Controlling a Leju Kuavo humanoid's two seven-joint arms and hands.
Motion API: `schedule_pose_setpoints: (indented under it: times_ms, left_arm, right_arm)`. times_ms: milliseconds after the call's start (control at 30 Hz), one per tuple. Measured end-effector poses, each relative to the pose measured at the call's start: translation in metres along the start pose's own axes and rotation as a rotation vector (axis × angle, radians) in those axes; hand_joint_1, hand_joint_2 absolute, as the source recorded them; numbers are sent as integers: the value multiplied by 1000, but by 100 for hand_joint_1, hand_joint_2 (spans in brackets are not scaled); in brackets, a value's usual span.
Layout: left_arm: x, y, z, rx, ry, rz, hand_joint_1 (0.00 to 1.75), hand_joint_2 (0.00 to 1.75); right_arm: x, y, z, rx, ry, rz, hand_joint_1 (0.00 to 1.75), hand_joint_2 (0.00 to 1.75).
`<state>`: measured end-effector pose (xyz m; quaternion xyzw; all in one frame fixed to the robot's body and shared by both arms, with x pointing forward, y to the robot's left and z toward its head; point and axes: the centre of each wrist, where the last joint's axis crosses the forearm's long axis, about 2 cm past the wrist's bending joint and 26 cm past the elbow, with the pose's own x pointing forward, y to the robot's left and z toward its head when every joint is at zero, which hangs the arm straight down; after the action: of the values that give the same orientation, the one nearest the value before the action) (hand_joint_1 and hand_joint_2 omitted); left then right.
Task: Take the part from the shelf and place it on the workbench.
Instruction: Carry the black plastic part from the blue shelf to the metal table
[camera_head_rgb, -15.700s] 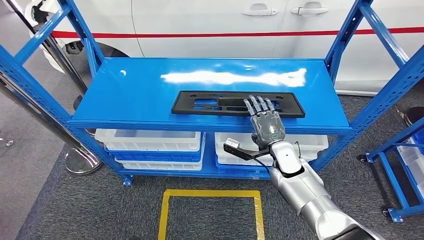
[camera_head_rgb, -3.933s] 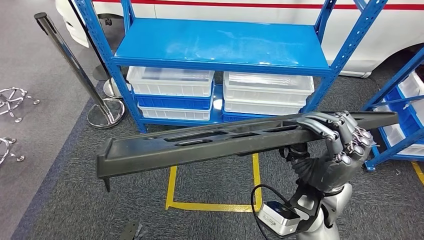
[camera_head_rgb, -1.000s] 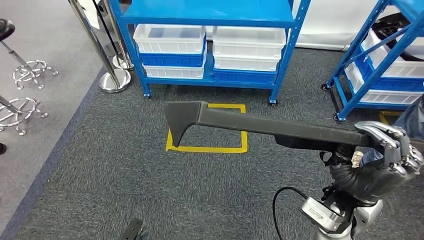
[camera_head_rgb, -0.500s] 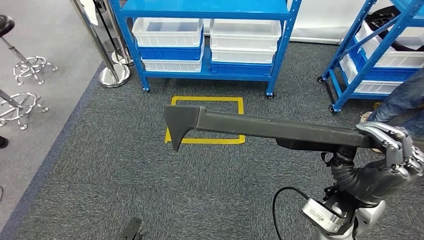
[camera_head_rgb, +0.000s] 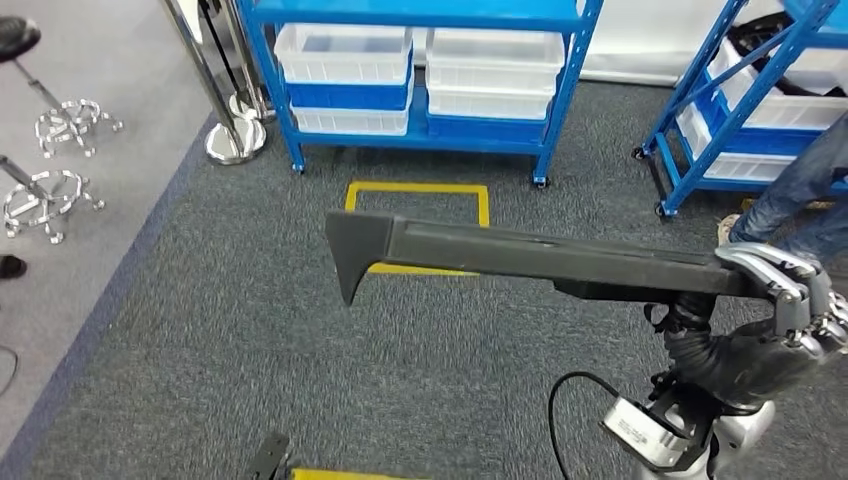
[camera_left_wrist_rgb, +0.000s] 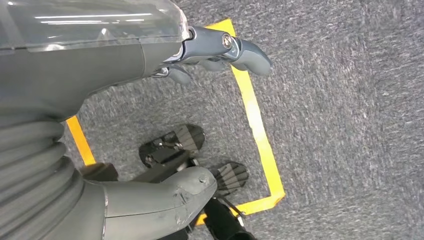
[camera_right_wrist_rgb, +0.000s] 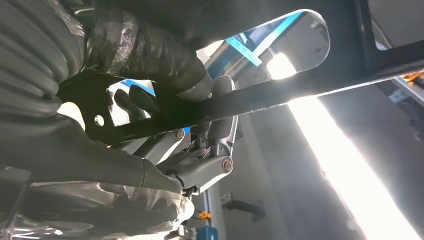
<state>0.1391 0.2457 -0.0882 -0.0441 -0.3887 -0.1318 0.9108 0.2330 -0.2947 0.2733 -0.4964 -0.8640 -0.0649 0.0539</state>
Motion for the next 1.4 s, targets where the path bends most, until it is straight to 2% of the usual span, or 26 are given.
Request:
schedule_pose_setpoints:
  times_ms: [1400]
  left_arm:
    - [1, -3, 0, -13, -12, -38, 0, 175]
  right_arm:
    - [-3, -9, -1, 1, -17, -11, 175, 175]
